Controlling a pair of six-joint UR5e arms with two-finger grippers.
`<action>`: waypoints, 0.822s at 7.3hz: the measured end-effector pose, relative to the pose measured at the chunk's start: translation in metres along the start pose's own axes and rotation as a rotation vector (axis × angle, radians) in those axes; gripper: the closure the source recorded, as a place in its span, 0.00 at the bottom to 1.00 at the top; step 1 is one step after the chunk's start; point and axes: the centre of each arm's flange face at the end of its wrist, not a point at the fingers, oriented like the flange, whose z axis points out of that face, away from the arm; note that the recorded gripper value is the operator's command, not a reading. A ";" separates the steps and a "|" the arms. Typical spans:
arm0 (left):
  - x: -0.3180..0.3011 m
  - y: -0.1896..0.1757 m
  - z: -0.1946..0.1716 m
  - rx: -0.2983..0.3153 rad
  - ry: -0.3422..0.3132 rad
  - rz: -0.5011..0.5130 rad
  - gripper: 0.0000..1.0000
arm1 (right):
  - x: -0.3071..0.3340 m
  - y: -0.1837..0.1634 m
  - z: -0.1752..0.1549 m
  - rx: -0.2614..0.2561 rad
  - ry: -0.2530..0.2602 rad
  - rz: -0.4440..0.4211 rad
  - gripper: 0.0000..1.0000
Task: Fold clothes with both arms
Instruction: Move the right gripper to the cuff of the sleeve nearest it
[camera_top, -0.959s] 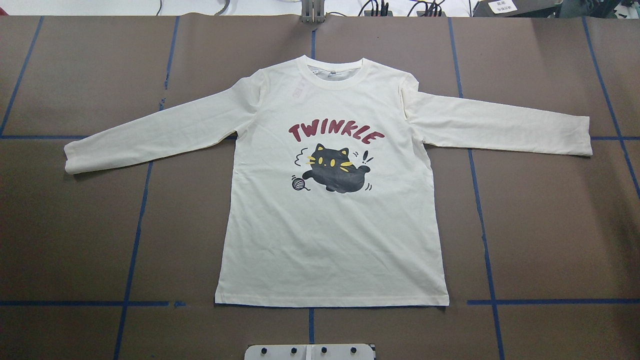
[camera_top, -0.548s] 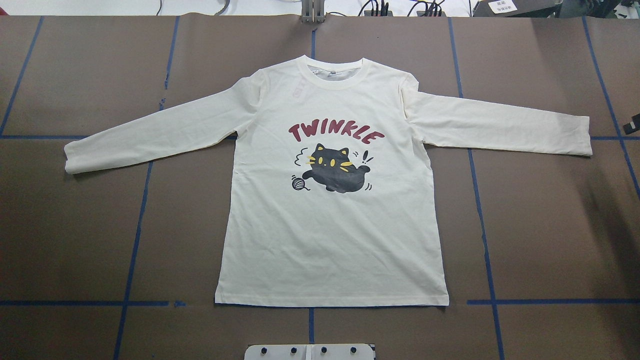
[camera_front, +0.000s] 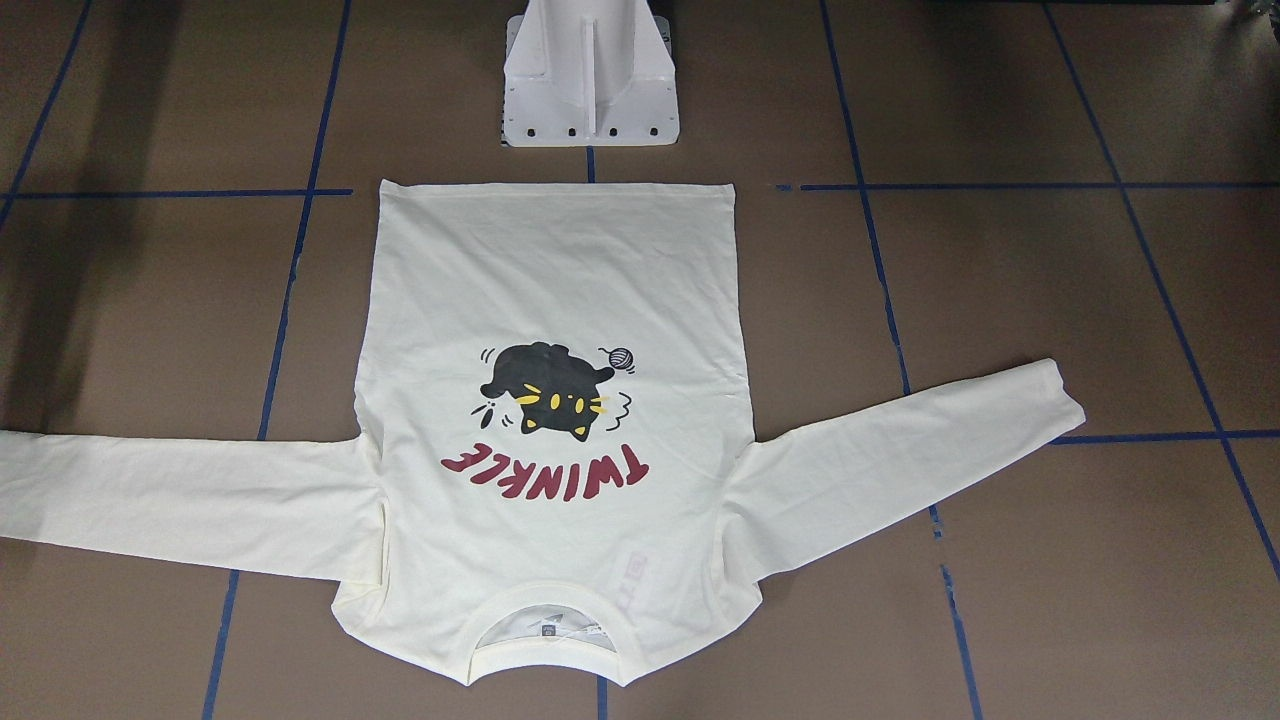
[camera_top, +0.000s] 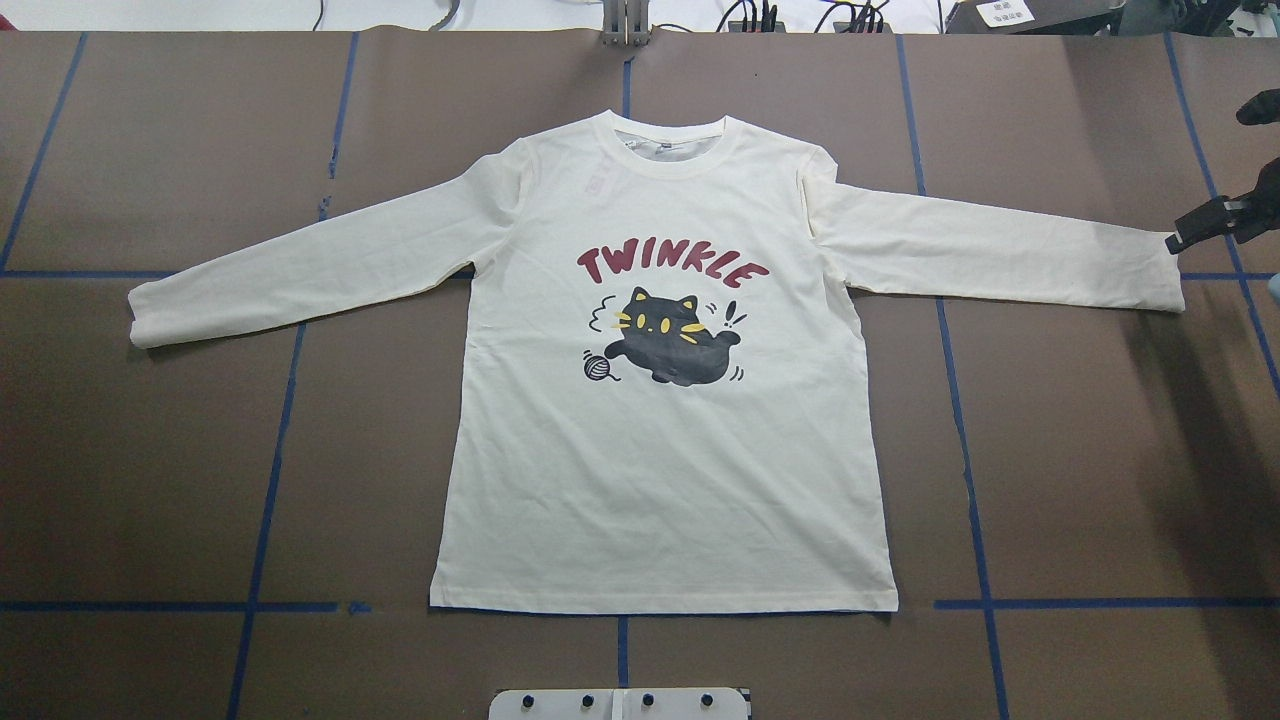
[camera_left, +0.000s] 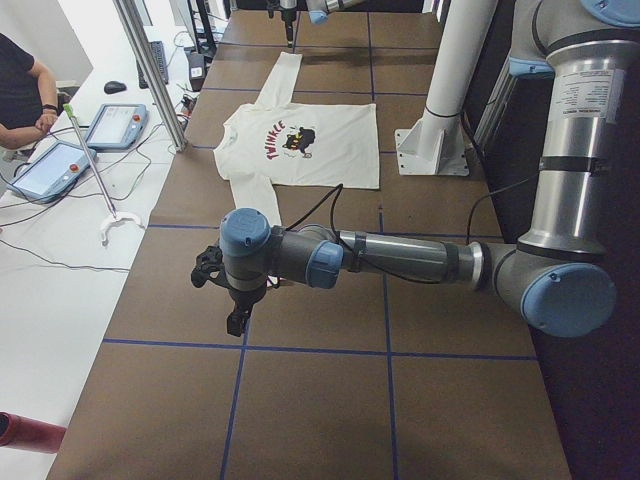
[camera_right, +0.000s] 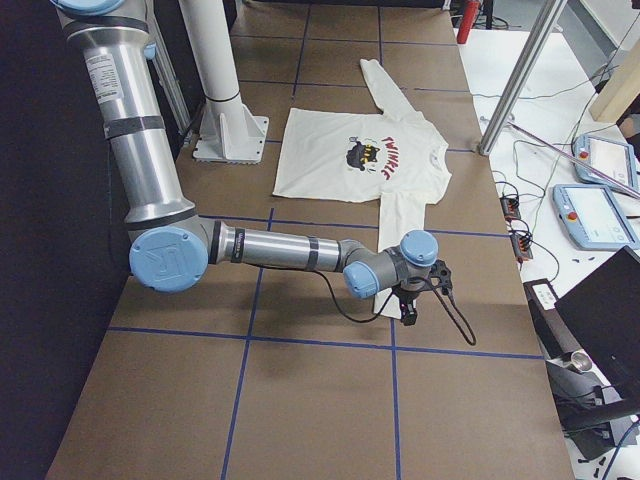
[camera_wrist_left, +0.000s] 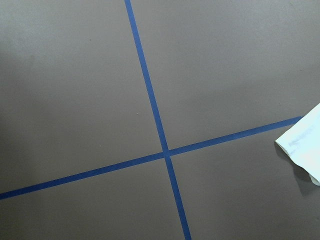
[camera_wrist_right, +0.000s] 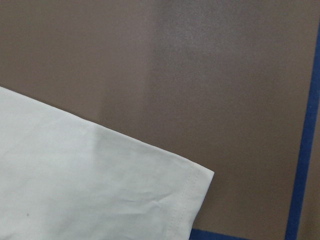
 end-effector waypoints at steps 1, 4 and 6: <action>0.000 -0.001 0.000 0.001 0.000 0.001 0.00 | 0.000 -0.002 0.010 -0.018 0.002 0.004 0.00; 0.002 -0.004 -0.002 0.006 0.000 0.006 0.00 | -0.006 -0.001 0.029 -0.052 0.003 -0.002 0.00; 0.003 -0.005 -0.003 0.007 0.000 0.008 0.00 | -0.004 0.001 0.037 -0.068 0.005 0.002 0.00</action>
